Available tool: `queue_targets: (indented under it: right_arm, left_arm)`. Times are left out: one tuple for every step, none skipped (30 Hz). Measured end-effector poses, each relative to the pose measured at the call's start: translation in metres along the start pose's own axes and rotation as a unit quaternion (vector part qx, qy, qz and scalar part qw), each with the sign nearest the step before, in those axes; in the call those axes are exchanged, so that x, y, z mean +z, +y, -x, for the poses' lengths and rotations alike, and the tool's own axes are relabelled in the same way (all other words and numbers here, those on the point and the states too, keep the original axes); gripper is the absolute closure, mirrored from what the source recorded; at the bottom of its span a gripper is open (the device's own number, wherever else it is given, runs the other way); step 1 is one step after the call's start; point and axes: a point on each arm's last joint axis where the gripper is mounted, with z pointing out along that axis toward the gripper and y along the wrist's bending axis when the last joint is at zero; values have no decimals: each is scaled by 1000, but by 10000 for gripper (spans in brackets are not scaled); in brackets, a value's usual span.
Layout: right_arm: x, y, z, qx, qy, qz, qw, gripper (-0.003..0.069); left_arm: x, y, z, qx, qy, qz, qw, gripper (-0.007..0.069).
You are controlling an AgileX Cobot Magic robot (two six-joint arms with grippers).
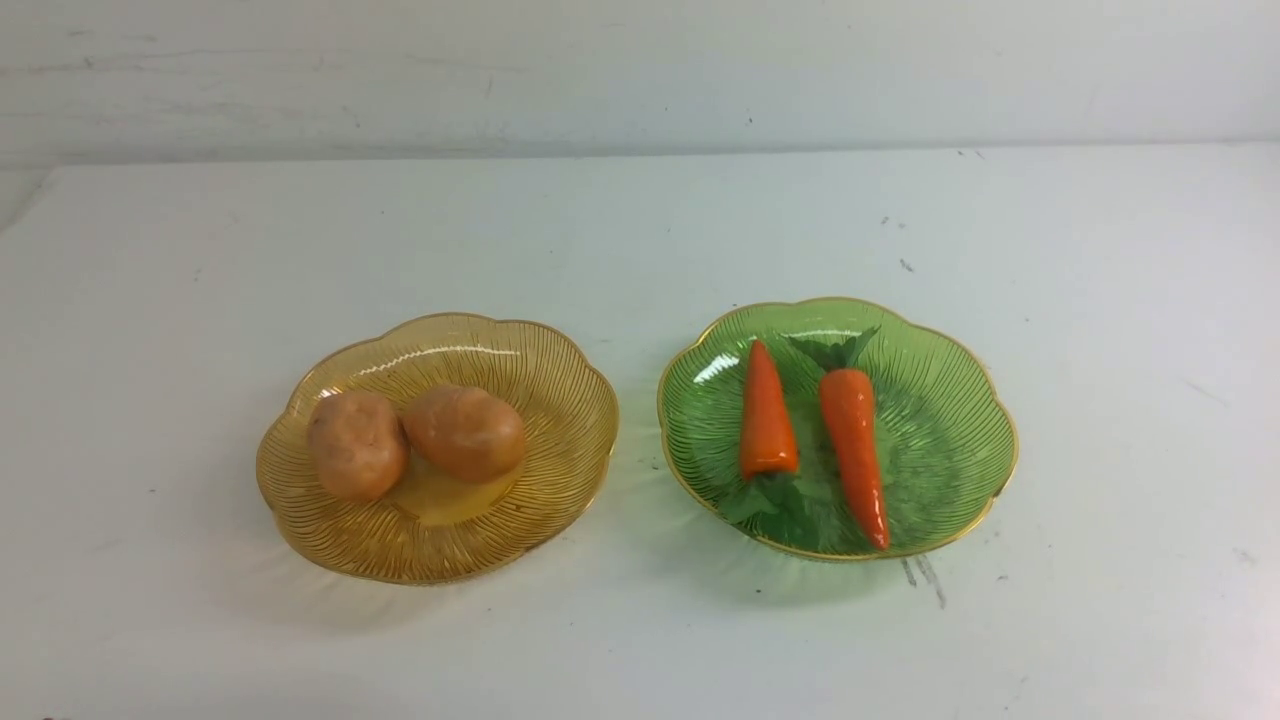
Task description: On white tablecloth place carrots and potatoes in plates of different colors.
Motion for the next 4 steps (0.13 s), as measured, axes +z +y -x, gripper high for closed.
queue_targets:
  right_arm:
    - [0,0,0,0,0,0,1000,674]
    - [0,0,0,0,0,0,1000,674]
    - [0,0,0,0,0,0,1000,674]
    - [0,0,0,0,0,0,1000,674]
  left_arm:
    - [0,0,0,0,0,0,1000,629]
    - [0,0,0,0,0,0,1000,629]
    - [0,0,0,0,0,0,1000,629]
    - [0,0,0,0,0,0,1000,629]
